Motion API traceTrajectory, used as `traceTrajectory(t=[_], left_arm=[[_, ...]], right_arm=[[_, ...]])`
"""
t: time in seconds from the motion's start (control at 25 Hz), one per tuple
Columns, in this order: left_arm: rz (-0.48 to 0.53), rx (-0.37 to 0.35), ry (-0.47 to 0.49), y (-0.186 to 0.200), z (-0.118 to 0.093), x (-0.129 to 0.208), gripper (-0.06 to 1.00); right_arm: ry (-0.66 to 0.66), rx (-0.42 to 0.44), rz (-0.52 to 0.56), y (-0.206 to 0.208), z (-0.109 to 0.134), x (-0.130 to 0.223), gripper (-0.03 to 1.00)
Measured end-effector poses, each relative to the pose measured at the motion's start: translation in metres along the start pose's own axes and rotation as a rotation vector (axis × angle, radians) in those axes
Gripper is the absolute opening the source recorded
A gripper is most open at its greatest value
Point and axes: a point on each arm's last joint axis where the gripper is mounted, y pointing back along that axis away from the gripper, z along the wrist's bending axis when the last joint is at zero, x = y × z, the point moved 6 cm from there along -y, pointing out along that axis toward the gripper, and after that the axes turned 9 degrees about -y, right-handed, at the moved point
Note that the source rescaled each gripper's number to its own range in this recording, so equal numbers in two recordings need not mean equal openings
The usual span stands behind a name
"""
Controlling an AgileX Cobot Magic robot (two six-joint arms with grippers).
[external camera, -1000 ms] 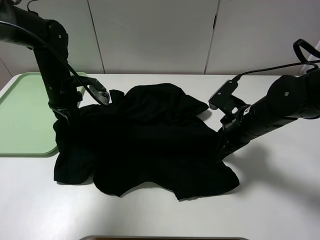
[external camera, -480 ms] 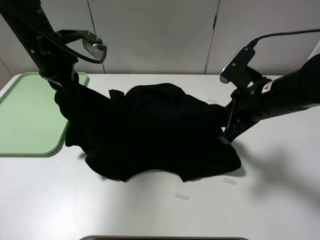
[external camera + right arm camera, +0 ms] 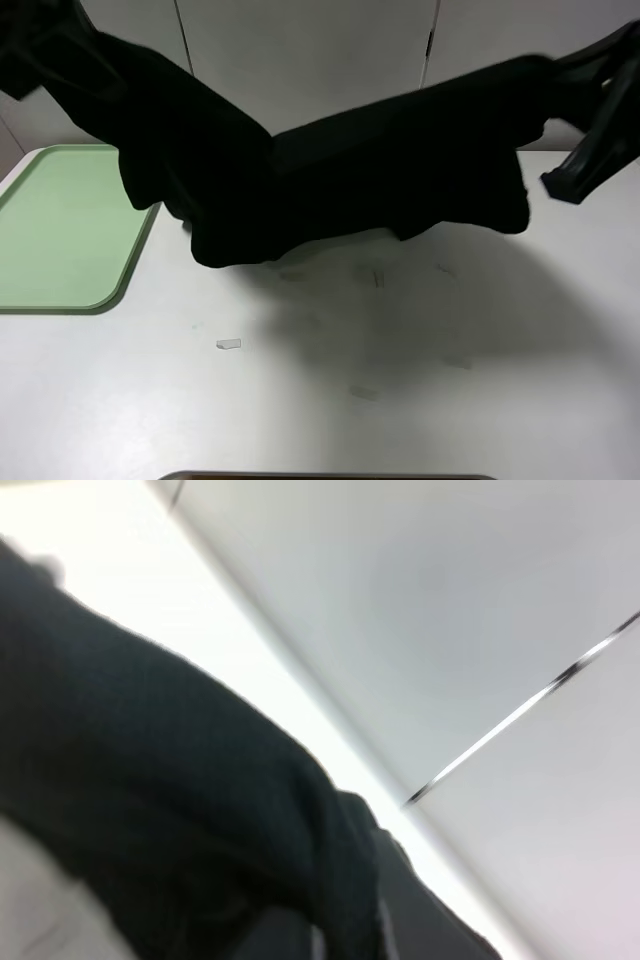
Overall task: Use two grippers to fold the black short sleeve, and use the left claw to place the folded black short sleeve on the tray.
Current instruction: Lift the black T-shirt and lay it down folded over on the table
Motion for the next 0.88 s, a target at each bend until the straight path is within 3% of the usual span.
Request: traceTrajectory(t=[0.08, 0.12, 0.2, 0.32, 0.44, 0.52, 0.68, 0.88], left_arm=[[-0.076, -0.075, -0.056, 0.036, -0.014, -0.005, 0.01], [-0.104, -0.107, -0.068, 0.049, -0.017, -0.006, 0.01], [-0.165, -0.190, -0.082, 0.075, -0.021, -0.004, 0.01], [-0.227, -0.339, -0.083, 0.107, -0.018, 0.001, 0.01], [-0.214, -0.446, -0.071, 0.117, -0.007, 0.007, 0.01], [-0.143, -0.490, -0.055, 0.110, 0.007, 0.012, 0.01], [0.080, -0.493, 0.007, 0.059, 0.047, 0.023, 0.01], [0.212, -0.389, 0.049, -0.012, 0.074, 0.031, 0.01]], right_arm=[[0.031, 0.048, -0.103, 0.030, -0.008, -0.020, 0.00], [0.031, 0.048, -0.103, 0.030, -0.008, -0.020, 0.00], [0.094, 0.119, -0.227, 0.069, -0.020, -0.050, 0.00], [0.133, 0.179, -0.317, 0.090, -0.035, -0.086, 0.00], [0.166, 0.175, -0.277, 0.065, -0.042, -0.097, 0.00], [0.191, 0.157, -0.211, 0.036, -0.043, -0.092, 0.00], [0.210, 0.140, -0.072, -0.022, -0.050, -0.067, 0.00], [0.175, 0.160, 0.094, -0.097, -0.074, -0.010, 0.00]])
